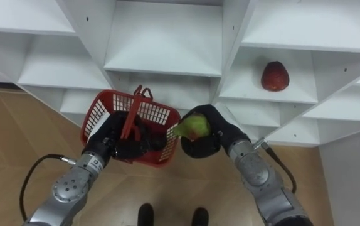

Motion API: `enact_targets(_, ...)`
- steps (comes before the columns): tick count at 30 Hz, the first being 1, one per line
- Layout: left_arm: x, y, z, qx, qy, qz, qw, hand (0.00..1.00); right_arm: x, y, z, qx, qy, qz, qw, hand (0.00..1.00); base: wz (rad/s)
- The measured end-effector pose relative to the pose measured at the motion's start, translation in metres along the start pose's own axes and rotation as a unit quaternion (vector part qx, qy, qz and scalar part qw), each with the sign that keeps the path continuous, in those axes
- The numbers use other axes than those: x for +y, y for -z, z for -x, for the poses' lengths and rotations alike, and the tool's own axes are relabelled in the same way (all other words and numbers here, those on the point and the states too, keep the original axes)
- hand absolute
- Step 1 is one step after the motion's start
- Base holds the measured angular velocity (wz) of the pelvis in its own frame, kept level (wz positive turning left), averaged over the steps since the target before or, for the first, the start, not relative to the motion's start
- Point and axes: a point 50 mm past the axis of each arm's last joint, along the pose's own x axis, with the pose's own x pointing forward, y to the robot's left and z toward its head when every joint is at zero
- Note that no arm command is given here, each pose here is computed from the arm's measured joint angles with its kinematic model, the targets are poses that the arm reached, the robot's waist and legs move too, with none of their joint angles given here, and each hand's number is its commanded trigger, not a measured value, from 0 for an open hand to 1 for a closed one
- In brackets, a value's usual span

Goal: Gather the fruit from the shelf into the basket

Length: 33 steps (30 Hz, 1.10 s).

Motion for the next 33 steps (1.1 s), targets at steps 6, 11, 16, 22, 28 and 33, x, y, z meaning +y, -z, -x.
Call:
enact_targets(6,0.0,0.0,0.0,0.0,0.0,0.0,1.0,1.0,-0.001,0.0,0.0,0.0,0.007,0.001,1.0,1.0,0.0)
enact_targets(11,-0.002,-0.001,-0.001,-0.002,0.005,0.003,1.0,1.0,0.001,0.002,-0.002,0.007,0.01,0.0,1.0,1.0,0.0)
enact_targets(16,-0.004,-0.002,-0.001,-0.004,0.015,0.011,1.0,1.0,0.004,0.005,-0.002,0.015,0.006,-0.004,1.0,1.0,0.0)
enact_targets(22,-0.009,-0.005,-0.002,-0.009,0.028,0.054,0.998,1.0,0.002,0.007,-0.007,0.025,0.005,0.004,1.0,1.0,0.02)
enact_targets(28,-0.013,-0.006,-0.002,-0.011,0.047,0.055,0.997,1.0,0.001,0.002,-0.013,0.019,0.008,0.018,1.0,1.0,0.0)
enact_targets(33,-0.017,-0.006,-0.002,-0.011,0.063,0.054,0.996,1.0,0.002,0.003,-0.013,0.022,0.007,0.016,1.0,1.0,0.0)
